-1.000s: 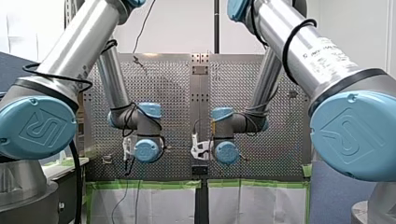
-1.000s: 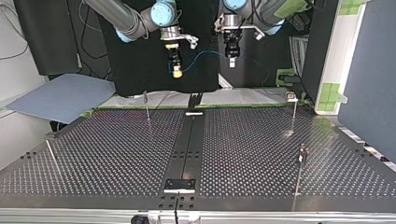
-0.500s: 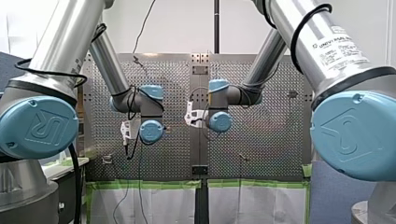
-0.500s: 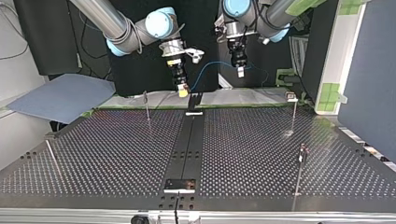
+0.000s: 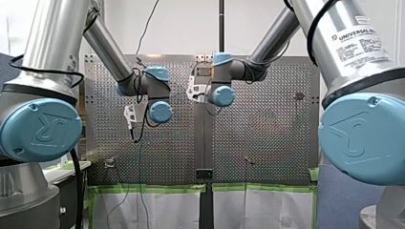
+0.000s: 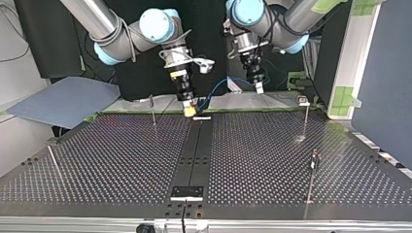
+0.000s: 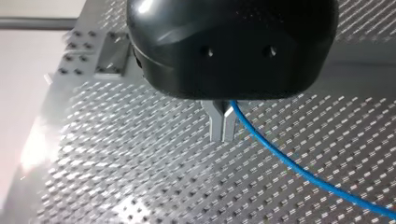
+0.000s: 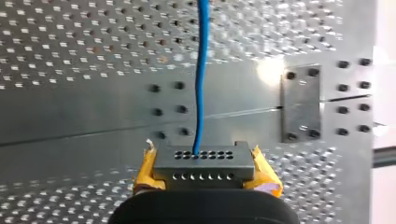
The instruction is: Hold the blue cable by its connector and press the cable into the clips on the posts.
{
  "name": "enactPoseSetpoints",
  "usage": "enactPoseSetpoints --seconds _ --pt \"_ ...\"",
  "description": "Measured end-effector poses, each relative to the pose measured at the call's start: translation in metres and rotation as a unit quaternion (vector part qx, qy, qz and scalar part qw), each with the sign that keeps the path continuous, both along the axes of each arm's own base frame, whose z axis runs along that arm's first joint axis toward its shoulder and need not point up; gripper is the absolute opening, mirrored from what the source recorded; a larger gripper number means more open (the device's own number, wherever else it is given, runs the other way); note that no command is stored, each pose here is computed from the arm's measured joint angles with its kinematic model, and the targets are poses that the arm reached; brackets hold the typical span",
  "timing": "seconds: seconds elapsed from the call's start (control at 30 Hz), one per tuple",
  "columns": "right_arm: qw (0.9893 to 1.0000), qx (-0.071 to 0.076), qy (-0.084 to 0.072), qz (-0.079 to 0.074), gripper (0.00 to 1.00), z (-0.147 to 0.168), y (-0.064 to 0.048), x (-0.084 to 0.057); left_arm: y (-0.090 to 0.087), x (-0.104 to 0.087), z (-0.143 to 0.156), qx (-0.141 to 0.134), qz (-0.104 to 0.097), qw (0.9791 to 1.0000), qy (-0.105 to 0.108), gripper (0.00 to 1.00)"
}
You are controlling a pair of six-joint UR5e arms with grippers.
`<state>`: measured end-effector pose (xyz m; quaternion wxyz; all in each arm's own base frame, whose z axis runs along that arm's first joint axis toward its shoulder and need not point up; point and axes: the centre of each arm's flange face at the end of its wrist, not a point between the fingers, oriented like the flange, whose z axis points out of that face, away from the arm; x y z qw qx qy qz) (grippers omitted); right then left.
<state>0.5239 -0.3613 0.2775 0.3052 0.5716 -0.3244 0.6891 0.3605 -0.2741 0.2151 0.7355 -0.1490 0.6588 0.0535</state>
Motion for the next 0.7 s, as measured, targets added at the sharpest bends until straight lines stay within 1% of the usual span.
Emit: enactPoseSetpoints --seconds 0.1,0.17,0.3,0.4,0.5,0.6,0.7 --pt "1.0 -0.004 -0.005 0.001 0.0 0.019 0.001 -0.002 0.003 0.002 0.017 -0.007 0.015 0.9998 -0.008 0.0" --pt "0.9999 -0.008 -0.008 0.004 0.0 0.034 0.003 -0.002 0.004 0.004 0.028 -0.012 0.022 0.9996 -0.013 0.0" --pt "0.9998 -0.007 -0.005 0.015 0.0 0.05 0.006 -0.003 0.006 0.008 0.056 -0.028 0.037 0.9985 -0.029 0.0" --pt "0.9997 -0.005 -0.001 0.026 0.0 0.058 0.007 0.0 0.008 0.009 0.075 -0.038 0.043 0.9976 -0.039 0.0" --pt "0.9995 0.0 0.004 0.031 0.0 0.062 0.007 0.002 0.009 0.009 0.096 -0.046 0.046 0.9967 -0.049 0.0" --pt "0.9993 0.008 0.012 0.034 0.0 0.061 0.008 0.002 0.013 0.007 0.116 -0.056 0.051 0.9954 -0.058 0.0" --pt "0.9988 0.017 0.021 0.04 0.0 0.06 0.01 0.001 0.017 0.002 0.131 -0.063 0.056 0.9944 -0.063 0.0"
